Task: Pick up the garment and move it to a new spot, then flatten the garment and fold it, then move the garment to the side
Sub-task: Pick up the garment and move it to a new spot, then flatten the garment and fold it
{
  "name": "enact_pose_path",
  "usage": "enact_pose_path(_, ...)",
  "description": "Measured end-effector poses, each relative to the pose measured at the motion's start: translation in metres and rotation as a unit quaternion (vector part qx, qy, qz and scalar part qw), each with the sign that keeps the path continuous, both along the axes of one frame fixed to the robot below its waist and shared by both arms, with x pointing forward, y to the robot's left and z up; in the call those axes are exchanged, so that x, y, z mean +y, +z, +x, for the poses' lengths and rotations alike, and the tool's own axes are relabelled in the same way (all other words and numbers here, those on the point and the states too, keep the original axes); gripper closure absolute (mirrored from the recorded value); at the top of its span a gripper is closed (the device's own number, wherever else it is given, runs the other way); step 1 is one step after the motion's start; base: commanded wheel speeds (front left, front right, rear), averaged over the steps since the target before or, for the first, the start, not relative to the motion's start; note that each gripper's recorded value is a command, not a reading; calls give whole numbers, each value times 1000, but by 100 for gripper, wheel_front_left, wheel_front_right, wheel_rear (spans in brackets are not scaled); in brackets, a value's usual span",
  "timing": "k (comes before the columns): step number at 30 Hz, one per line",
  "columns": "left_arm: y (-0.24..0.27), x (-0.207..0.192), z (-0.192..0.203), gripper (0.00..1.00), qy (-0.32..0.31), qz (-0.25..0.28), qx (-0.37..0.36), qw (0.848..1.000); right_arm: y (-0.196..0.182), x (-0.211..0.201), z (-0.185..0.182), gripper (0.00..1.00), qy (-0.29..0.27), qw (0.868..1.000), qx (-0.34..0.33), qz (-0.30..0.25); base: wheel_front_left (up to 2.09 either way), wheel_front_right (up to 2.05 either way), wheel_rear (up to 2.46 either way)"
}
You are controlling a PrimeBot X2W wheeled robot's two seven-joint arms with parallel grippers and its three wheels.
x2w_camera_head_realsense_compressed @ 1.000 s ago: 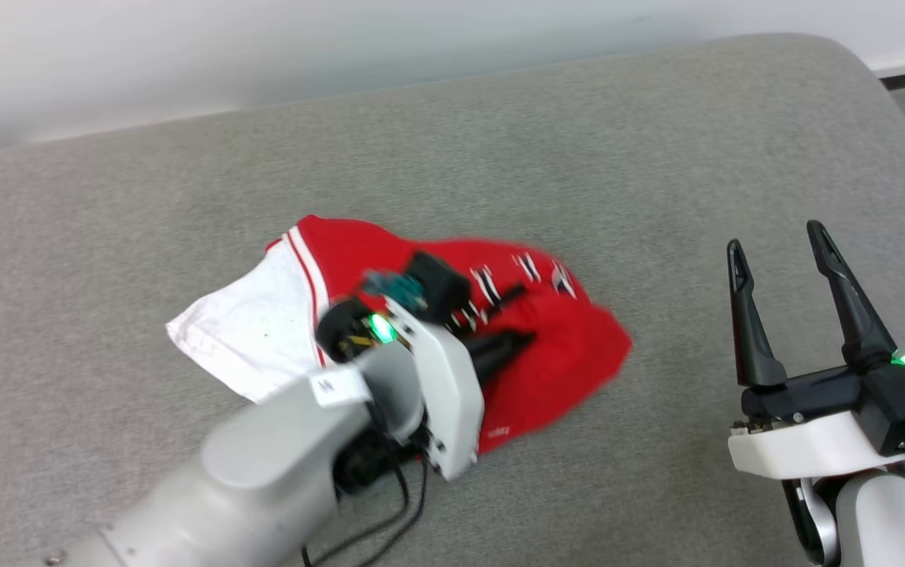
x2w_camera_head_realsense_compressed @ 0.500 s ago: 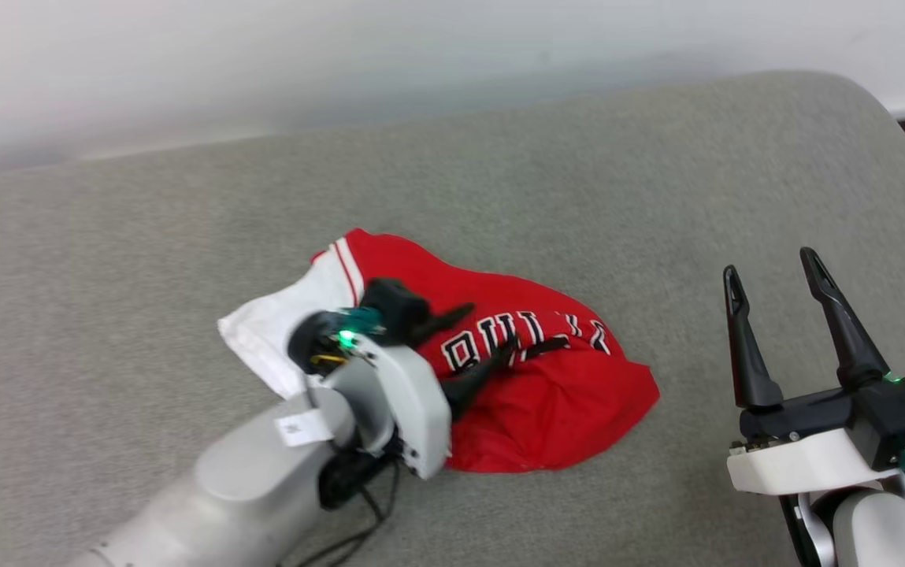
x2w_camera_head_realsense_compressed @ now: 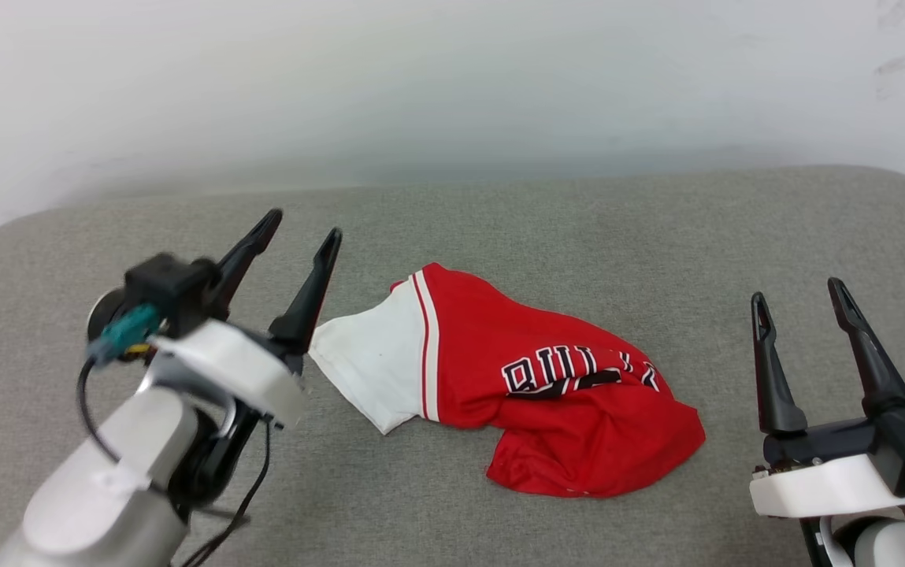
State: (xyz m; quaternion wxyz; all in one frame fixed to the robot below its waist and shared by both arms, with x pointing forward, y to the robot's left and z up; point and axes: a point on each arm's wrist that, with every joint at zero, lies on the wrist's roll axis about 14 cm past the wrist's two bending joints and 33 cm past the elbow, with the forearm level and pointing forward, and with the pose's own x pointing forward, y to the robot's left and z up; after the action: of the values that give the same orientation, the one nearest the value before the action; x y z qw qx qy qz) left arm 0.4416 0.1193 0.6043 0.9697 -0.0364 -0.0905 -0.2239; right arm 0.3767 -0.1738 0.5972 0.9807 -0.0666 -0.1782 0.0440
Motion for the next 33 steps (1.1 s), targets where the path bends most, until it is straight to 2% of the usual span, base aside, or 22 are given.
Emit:
enact_pose_path(5,-5,28,-32,0,63,-19,-21,998,3,1,-4,0,3,1000,-5,7,0,0,0)
enact_pose_path(10,-14,52,-55,0,129,-74,-21,989,2,1,-6,0,5,1000,-4,14,0,0,0)
enact_pose_path(13,-21,57,-66,0,145,-87,-20,985,3,2,-5,0,7,1000,-5,16,0,0,0)
enact_pose_path(19,-39,57,-81,0,150,-92,-4,984,4,2,-9,0,9,1000,-7,24,0,0,0)
enact_pose_path(27,-61,41,-79,0,120,-81,25,989,0,4,-8,0,11,1000,-1,26,0,0,0)
enact_pose_path(33,-79,18,-52,0,68,-44,74,994,-3,1,-1,0,7,1000,3,22,0,0,0)
